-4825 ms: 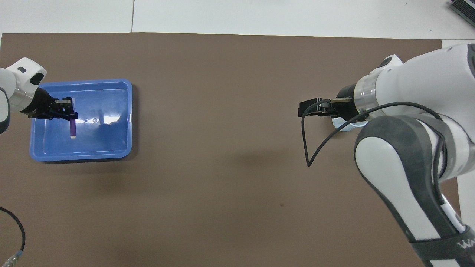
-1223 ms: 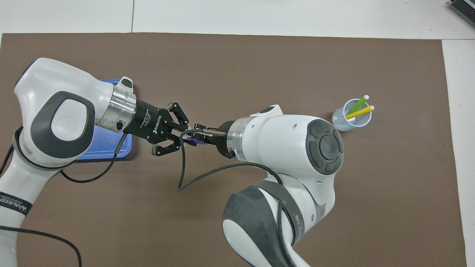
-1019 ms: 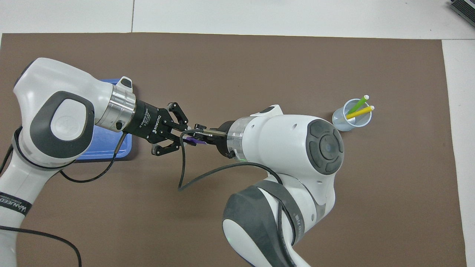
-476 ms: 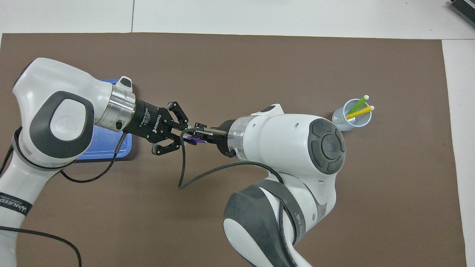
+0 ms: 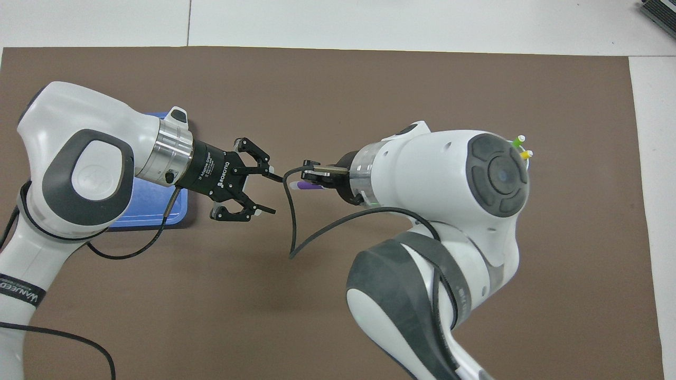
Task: Transfer and insert pens with both arms
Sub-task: 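Insert the purple pen into the white cup with the right gripper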
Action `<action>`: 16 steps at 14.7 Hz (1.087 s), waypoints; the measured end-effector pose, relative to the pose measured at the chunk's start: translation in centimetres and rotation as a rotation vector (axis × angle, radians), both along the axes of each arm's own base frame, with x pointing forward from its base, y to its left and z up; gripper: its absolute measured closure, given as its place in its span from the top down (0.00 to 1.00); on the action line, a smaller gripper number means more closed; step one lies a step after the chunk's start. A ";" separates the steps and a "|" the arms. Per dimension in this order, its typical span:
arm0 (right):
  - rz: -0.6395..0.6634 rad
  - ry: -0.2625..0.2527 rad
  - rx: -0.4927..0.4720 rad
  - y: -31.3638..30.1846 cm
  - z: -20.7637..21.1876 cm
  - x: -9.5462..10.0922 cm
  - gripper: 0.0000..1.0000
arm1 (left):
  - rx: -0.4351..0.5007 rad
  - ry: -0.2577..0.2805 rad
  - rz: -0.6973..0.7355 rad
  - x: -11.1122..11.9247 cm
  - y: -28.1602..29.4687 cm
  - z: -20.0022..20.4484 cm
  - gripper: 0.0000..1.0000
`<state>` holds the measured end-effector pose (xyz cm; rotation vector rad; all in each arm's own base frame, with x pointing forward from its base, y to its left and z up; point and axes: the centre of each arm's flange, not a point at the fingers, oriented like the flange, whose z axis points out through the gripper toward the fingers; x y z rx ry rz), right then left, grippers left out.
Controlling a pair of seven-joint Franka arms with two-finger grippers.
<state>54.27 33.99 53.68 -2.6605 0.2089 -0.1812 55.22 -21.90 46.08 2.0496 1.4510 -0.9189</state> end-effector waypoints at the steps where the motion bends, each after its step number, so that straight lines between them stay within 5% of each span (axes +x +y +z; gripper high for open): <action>1: 0.012 -0.003 -0.012 -1.2 0.4 0.6 0.18 | 0.001 -0.002 0.000 0.0 0.1 0.1 0.76; 3: 0.054 -0.016 -0.058 -3.8 0.6 1.7 0.18 | 0.009 -0.009 -0.002 0.0 0.2 0.3 0.99; 8: 0.226 -0.042 -0.236 -15.3 0.2 5.4 0.18 | 0.226 -0.173 -0.174 0.4 1.9 1.0 1.00; 16: 0.426 -0.089 -0.425 -30.3 -1.3 7.8 0.18 | 0.347 -0.510 -0.653 1.4 5.0 2.7 1.00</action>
